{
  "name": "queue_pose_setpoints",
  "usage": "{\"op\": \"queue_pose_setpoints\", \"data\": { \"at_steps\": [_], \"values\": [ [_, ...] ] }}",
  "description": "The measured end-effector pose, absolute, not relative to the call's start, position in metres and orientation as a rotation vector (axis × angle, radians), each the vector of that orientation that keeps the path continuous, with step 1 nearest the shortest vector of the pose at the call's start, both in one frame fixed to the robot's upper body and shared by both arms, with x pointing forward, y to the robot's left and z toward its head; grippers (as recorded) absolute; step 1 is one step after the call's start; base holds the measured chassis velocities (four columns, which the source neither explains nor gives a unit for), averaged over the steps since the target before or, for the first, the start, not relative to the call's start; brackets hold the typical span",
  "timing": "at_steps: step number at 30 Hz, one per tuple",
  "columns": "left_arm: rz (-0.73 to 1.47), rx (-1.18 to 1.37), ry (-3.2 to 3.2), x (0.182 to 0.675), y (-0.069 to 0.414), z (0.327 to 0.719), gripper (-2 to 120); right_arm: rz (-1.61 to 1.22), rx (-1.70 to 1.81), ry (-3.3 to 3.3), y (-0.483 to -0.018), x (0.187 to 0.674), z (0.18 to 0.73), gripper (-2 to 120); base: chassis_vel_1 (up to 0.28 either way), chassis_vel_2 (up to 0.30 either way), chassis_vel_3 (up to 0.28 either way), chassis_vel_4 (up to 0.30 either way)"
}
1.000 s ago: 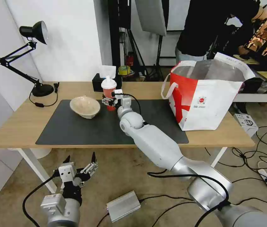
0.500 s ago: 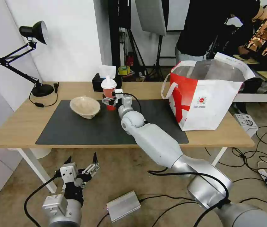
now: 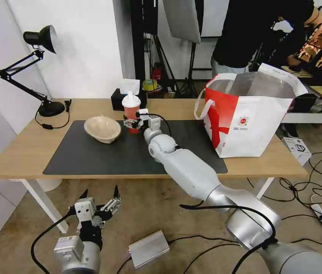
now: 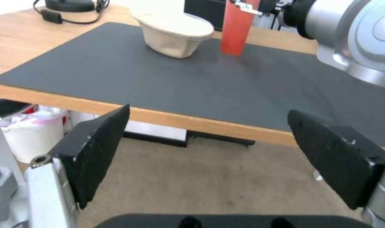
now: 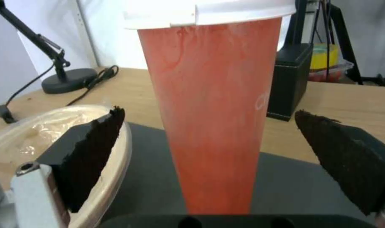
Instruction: Pick up the trash from the table and place it into the takeout bag.
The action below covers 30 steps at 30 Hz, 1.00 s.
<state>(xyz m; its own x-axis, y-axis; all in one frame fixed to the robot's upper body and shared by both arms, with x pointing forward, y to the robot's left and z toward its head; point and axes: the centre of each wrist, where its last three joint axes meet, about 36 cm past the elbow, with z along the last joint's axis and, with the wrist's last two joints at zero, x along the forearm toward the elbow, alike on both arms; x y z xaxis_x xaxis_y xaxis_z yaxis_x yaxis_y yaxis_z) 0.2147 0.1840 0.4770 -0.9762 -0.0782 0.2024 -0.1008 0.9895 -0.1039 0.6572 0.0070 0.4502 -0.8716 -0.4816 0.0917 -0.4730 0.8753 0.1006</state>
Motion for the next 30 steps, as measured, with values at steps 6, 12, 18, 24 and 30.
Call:
{"op": "queue_pose_setpoints", "data": {
  "at_steps": [6,12,18,24,30],
  "values": [
    [0.170,0.124,-2.933,0.214,0.181,0.477,100,-0.104,0.776,-2.923,0.002,0.665,0.448,100,0.000,0.000,0.000,0.000],
    [0.170,0.117,-2.929,0.214,0.179,0.476,100,-0.110,0.796,-2.912,-0.002,0.670,0.445,100,0.000,0.000,0.000,0.000],
    [0.169,0.112,-2.927,0.213,0.177,0.475,100,-0.119,0.819,-2.905,-0.006,0.673,0.441,100,0.000,0.000,0.000,0.000],
    [0.166,0.112,-2.926,0.213,0.178,0.475,100,-0.124,0.852,-2.897,-0.010,0.676,0.437,100,0.000,0.000,0.000,0.000],
    [0.163,0.115,-2.922,0.211,0.177,0.475,100,-0.127,0.893,-2.890,-0.015,0.680,0.434,100,0.000,0.000,0.000,0.000]
  ]
}}
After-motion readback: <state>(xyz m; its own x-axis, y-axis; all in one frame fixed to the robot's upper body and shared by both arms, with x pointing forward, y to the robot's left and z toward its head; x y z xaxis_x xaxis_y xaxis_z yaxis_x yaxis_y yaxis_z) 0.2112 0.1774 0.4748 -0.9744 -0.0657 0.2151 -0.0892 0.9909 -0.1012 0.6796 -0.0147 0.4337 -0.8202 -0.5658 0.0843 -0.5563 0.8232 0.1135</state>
